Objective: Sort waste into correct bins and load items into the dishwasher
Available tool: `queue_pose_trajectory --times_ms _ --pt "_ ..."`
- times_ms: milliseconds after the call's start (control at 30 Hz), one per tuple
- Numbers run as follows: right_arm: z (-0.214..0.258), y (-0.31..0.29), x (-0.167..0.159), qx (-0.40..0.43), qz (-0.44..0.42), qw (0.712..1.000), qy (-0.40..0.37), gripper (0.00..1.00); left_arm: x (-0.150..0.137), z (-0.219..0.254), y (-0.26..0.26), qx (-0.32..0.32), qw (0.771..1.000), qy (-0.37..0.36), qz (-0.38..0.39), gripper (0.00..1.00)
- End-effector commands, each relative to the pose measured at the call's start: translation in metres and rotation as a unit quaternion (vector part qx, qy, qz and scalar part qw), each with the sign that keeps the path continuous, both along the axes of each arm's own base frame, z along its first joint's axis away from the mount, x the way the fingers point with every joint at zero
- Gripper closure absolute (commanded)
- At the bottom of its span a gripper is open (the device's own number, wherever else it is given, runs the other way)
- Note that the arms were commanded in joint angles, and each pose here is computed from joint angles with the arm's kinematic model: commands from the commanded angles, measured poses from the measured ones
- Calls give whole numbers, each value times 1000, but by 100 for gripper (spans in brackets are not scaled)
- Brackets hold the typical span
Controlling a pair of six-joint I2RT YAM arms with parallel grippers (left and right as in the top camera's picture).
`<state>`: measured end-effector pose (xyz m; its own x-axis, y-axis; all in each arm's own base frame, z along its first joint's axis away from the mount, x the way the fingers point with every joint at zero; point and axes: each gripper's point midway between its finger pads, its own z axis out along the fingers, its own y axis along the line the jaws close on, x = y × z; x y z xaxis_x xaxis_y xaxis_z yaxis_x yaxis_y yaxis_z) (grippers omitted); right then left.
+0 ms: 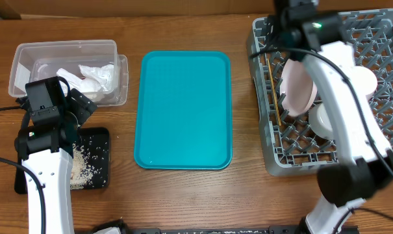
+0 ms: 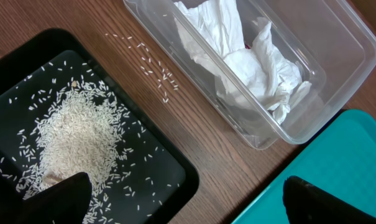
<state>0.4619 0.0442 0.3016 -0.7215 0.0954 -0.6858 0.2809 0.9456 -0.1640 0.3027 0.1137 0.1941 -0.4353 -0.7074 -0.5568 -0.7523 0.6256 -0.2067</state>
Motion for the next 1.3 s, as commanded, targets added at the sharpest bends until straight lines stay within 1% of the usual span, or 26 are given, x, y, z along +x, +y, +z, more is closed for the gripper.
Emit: queue_pose_trajectory --times_ms 0,167,233,533,700,833,967,1167,1267 --pt "52 7 -22 54 27 997 -57 0 2 9 1 7 1000 -10 -7 0" --pt "94 9 -59 91 54 990 -96 0 2 9 1 7 1000 -10 -7 0" --pt "107 7 -83 102 61 988 -100 0 2 9 1 7 1000 -10 -7 0" --pt "120 -21 -184 142 10 987 -78 0 2 9 1 7 1000 -10 -7 0" --pt "125 -34 -232 168 -17 982 -83 0 2 9 1 7 1000 -10 -7 0" --pt "128 -38 -261 183 -11 978 -104 0 2 9 1 6 1000 -10 -7 0" --pt "121 -46 -287 189 -14 975 -117 0 2 9 1 6 1000 -10 -7 0" --pt "87 -48 -309 193 -9 976 -101 0 2 9 1 6 1000 -10 -7 0" --pt "68 -41 -314 217 -8 973 -77 0 2 9 1 7 1000 -10 -7 0"
